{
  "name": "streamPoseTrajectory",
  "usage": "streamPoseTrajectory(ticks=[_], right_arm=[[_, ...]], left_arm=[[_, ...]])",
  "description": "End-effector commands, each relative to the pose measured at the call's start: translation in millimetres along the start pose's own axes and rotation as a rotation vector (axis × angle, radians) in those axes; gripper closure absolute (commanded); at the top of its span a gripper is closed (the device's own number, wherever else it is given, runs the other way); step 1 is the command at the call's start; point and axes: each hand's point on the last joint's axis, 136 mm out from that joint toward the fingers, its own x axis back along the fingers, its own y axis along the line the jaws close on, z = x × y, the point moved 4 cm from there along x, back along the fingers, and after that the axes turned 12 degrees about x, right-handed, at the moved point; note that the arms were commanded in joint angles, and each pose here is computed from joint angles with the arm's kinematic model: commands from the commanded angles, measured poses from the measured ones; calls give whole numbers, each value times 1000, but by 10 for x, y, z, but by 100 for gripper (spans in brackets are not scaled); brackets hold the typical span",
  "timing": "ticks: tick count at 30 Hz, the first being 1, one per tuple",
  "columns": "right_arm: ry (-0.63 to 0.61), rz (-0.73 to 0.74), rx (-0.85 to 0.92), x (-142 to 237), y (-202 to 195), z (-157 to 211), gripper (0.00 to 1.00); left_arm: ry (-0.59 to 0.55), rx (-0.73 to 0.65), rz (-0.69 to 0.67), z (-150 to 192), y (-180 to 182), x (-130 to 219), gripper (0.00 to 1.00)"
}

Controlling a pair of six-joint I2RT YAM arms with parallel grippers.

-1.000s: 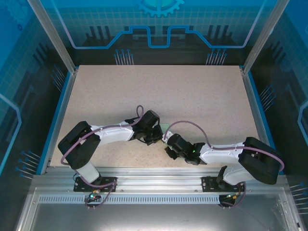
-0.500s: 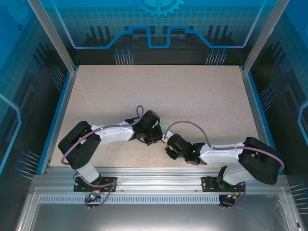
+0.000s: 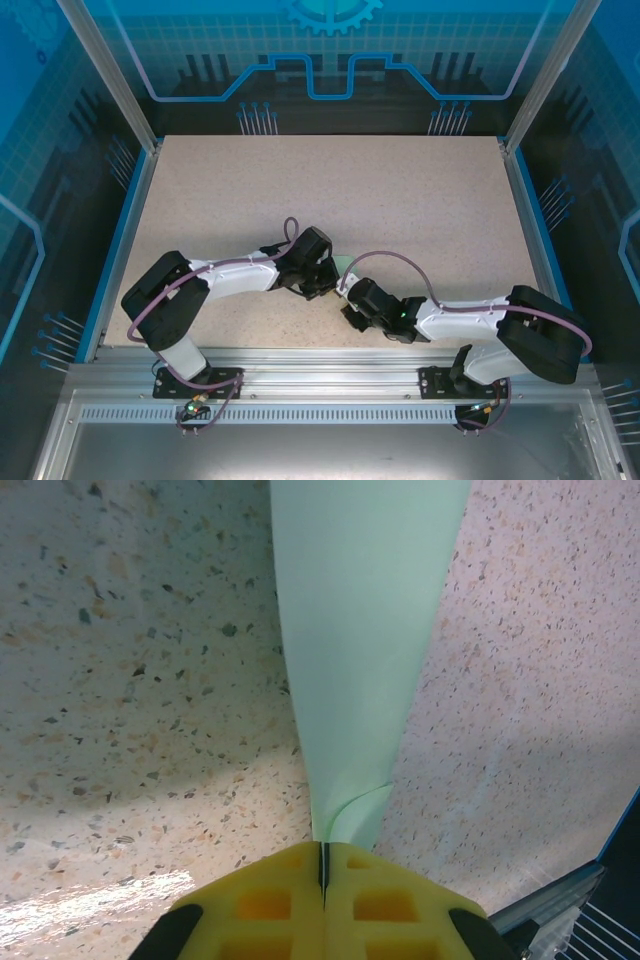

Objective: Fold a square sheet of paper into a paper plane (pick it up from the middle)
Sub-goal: Fold the wing for the fifth time at the center of the table.

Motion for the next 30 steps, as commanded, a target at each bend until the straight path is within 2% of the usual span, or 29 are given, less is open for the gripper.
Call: streamPoseTrajectory(ticks=[1,11,16,23,27,30], right_arm=[[-97,0,-8,70,18,-207,72],[-76,23,-29,51,-10,-169,78],[-71,-17,-71,42,13,-147,89],[-92,-160,-274,8,-46,-60,98],[-143,-229,-389,47,-137,-33,99],[-175,-276,-471,68,-226,1,99]], left_arm=[[33,-19,-12,36,-20,-26,94],[34,-22,-21,36,-2,-33,94],[32,-22,-20,33,-1,-28,90],[-2,-49,25,26,-100,134,69],[-57,-76,76,8,-171,319,50],[-96,-90,109,-4,-188,439,43]])
